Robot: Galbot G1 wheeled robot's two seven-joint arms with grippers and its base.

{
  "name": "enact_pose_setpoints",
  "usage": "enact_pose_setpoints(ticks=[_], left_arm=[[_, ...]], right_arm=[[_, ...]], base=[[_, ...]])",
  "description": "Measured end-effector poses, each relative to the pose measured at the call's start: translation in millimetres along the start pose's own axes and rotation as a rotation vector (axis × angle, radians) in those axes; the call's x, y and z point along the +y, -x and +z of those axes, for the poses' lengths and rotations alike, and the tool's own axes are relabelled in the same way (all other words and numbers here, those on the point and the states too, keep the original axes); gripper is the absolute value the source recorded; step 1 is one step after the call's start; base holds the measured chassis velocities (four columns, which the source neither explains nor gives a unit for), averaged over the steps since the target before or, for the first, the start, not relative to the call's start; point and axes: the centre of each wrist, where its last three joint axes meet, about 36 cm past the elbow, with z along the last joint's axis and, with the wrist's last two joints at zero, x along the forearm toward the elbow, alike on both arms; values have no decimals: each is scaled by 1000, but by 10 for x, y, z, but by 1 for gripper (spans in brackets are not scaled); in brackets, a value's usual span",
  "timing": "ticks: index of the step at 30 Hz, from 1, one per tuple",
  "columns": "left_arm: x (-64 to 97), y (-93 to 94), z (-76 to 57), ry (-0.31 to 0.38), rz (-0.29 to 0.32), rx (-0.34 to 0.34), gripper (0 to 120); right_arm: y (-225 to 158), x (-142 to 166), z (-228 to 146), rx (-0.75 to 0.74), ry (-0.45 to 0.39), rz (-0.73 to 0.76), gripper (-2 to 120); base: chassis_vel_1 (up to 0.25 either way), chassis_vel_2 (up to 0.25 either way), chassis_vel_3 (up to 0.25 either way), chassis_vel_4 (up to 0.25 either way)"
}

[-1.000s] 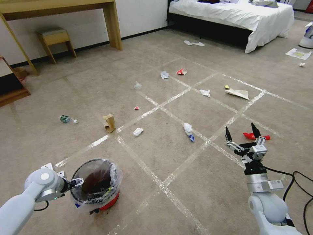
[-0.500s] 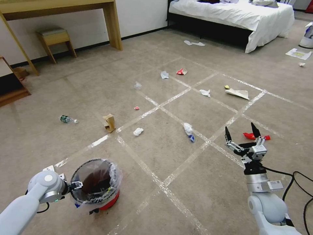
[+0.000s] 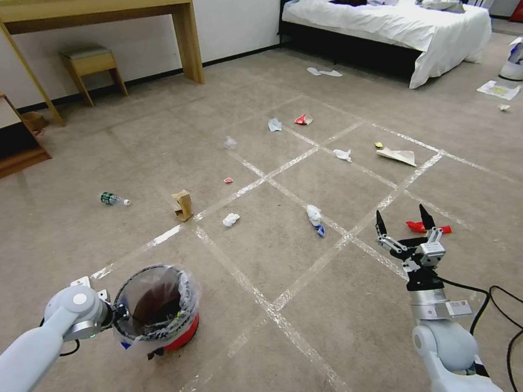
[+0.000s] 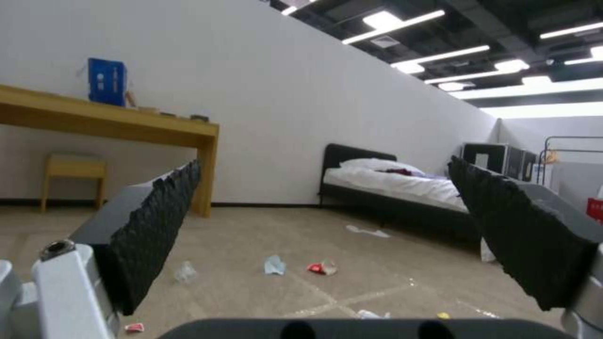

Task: Pick up the trash bin and place the garbage on the floor into it.

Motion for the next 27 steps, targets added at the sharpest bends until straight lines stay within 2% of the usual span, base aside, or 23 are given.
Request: enact_pose_setpoints(ticks=[1,3,5,14,19,21,22,24,25,27], left_arm=[[0,0,0,0,0,0,16],[2,-15,38,5,8,1,4],[5,-26,49,5,12,0,0],[68,-164,93,17,20,-21,0],[103,-303,151,15,41,-29,0],[128,-454,185,2,67,-39,0],[128,-454,185,2,67,-39,0],[174,-587,175,-32,89,-48,0],[174,-587,175,-32,89,-48,0],[215,-744,159,-61,112,-68,0]], right_arm=[[0,0,0,0,0,0,100],[11,4,7,2,1,2,100],[16,5,8,2,2,3,100],[33,39,20,0,18,8,99],[34,68,27,-5,41,27,100],[37,77,22,-10,43,41,100],[37,77,22,-10,43,41,100],[35,94,23,-19,47,55,100],[35,94,23,-19,47,55,100],[21,117,28,-26,52,66,100]], base=[[0,0,0,0],[0,0,0,0],[0,0,0,0],[0,0,0,0],[0,0,0,0],[0,0,0,0],[0,0,0,0],[0,0,0,0],[0,0,0,0],[0,0,0,0]])
